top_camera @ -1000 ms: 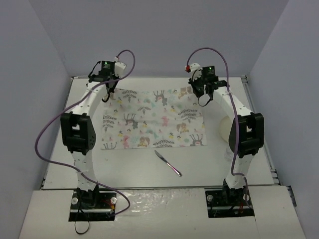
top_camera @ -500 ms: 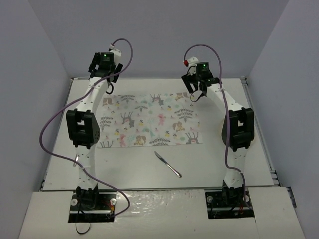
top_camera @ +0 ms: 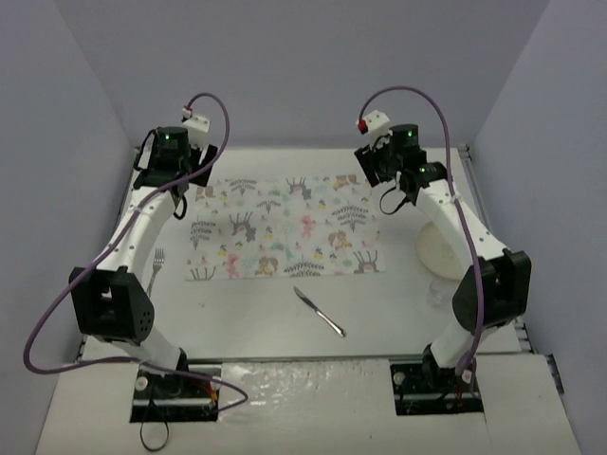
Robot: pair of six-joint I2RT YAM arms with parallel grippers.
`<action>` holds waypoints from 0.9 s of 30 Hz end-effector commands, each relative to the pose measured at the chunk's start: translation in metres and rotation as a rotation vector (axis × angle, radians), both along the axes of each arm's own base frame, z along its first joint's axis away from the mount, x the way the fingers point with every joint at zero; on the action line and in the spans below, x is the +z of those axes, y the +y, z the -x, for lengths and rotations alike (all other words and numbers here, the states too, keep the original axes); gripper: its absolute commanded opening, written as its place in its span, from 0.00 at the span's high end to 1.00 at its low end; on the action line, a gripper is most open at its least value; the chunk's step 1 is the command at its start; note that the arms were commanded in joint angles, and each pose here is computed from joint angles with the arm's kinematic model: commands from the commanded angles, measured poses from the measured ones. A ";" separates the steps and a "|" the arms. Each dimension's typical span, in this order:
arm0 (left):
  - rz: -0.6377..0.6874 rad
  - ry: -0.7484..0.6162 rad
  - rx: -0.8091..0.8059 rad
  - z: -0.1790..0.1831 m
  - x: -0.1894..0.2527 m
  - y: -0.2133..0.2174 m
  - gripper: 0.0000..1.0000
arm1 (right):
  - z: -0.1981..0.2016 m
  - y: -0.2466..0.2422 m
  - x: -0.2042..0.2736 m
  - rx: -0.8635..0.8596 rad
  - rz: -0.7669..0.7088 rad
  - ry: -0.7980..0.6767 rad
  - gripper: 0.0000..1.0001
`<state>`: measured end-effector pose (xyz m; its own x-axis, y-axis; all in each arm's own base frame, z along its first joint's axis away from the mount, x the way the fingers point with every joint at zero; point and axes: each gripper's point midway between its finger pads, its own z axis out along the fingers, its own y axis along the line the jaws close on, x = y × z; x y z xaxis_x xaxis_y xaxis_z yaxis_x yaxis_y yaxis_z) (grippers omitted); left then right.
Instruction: Set the dinner table for one person
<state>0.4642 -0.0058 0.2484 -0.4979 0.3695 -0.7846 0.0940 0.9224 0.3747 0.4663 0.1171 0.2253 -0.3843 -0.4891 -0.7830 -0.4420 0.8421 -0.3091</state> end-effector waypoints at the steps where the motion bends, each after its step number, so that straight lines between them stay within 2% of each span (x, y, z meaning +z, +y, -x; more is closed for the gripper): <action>1: 0.101 0.084 -0.075 0.012 -0.040 -0.021 0.48 | 0.030 0.023 -0.039 0.110 -0.010 0.166 0.78; 2: 0.107 0.107 -0.072 0.015 -0.050 -0.022 0.53 | 0.031 0.024 -0.045 0.112 -0.006 0.182 0.85; 3: 0.110 0.143 -0.089 0.021 -0.064 -0.024 0.73 | 0.031 0.023 -0.048 0.107 0.003 0.193 0.90; 7: 0.116 0.230 -0.128 0.030 -0.091 -0.031 0.91 | 0.042 0.023 -0.068 0.125 0.006 0.246 0.92; 10: 0.118 0.289 -0.151 0.030 -0.102 -0.036 0.97 | 0.046 0.028 -0.089 0.146 0.006 0.295 0.92; 18: 0.134 0.468 -0.205 0.026 -0.136 -0.047 1.00 | 0.046 0.047 -0.152 0.192 0.046 0.454 0.93; 27: 0.141 0.657 -0.251 0.023 -0.174 -0.056 1.00 | 0.049 0.074 -0.196 0.262 0.135 0.551 0.96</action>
